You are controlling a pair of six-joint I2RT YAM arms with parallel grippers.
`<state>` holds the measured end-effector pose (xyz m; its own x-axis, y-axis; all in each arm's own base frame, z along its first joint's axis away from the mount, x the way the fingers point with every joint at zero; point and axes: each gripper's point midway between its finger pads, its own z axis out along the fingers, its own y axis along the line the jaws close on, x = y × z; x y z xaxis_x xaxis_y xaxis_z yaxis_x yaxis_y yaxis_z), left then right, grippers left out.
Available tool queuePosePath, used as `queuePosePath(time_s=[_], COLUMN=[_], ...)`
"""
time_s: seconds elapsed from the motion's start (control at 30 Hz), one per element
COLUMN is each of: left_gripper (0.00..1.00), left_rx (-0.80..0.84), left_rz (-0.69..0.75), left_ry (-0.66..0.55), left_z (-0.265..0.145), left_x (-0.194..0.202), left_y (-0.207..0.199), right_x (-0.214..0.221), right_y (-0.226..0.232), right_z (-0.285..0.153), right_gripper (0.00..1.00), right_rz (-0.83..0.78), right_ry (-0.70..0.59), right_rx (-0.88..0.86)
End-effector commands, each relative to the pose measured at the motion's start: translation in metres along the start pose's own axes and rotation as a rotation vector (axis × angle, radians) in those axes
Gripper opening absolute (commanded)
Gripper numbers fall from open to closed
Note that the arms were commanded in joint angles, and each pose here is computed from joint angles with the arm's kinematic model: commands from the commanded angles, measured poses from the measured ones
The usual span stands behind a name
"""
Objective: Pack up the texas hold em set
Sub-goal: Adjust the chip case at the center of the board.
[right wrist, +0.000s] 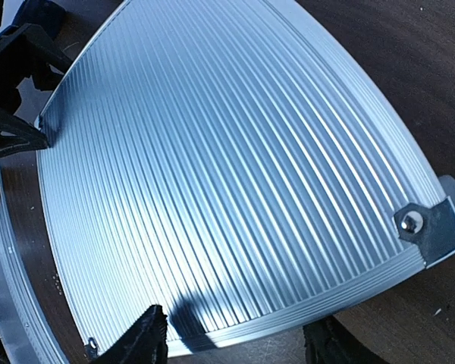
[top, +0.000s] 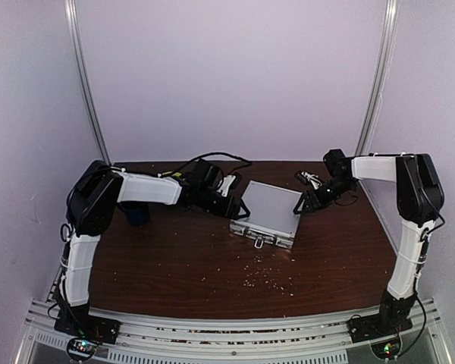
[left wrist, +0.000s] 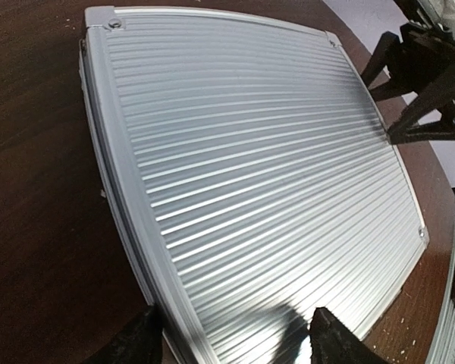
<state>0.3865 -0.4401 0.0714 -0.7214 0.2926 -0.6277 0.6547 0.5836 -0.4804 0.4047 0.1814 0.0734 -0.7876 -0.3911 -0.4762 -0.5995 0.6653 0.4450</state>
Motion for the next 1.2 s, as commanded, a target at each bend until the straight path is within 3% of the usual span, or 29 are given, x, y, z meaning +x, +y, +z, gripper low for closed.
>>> queuePosePath(time_s=[0.0,0.2,0.53,0.77,0.87,0.97,1.17], left_gripper=[0.66,0.65,0.63,0.65,0.65,0.66,0.64], left_rx=[0.105,0.114,0.079,0.014,0.005,-0.001,0.009], left_rz=[0.078,0.123,0.128,0.146,0.205,0.267,0.265], left_ry=[0.042,0.101,0.197,0.346,0.341,0.250,0.087], left_z=[-0.002,-0.004,-0.022,-0.067,-0.089,-0.103,-0.090], left_x=[0.025,0.064,0.118,0.162,0.150,0.114,0.041], left_y=[-0.056,-0.090,-0.107,-0.100,-0.108,-0.121,-0.117], right_x=[-0.020,-0.032,-0.037,-0.079,-0.106,-0.114,-0.076], right_y=[0.011,0.022,0.069,0.084,0.075,0.068,0.067], right_z=[0.023,0.050,0.108,0.104,0.063,0.016,-0.037], right_gripper=[0.62,0.61,0.61,0.61,0.63,0.65,0.67], right_rz=[-0.102,-0.172,-0.335,-0.371,-0.337,-0.310,-0.317], right_ry=[0.007,0.055,0.170,0.106,0.000,-0.096,-0.162], right_rx=[-0.055,-0.105,-0.191,-0.184,-0.142,-0.101,0.026])
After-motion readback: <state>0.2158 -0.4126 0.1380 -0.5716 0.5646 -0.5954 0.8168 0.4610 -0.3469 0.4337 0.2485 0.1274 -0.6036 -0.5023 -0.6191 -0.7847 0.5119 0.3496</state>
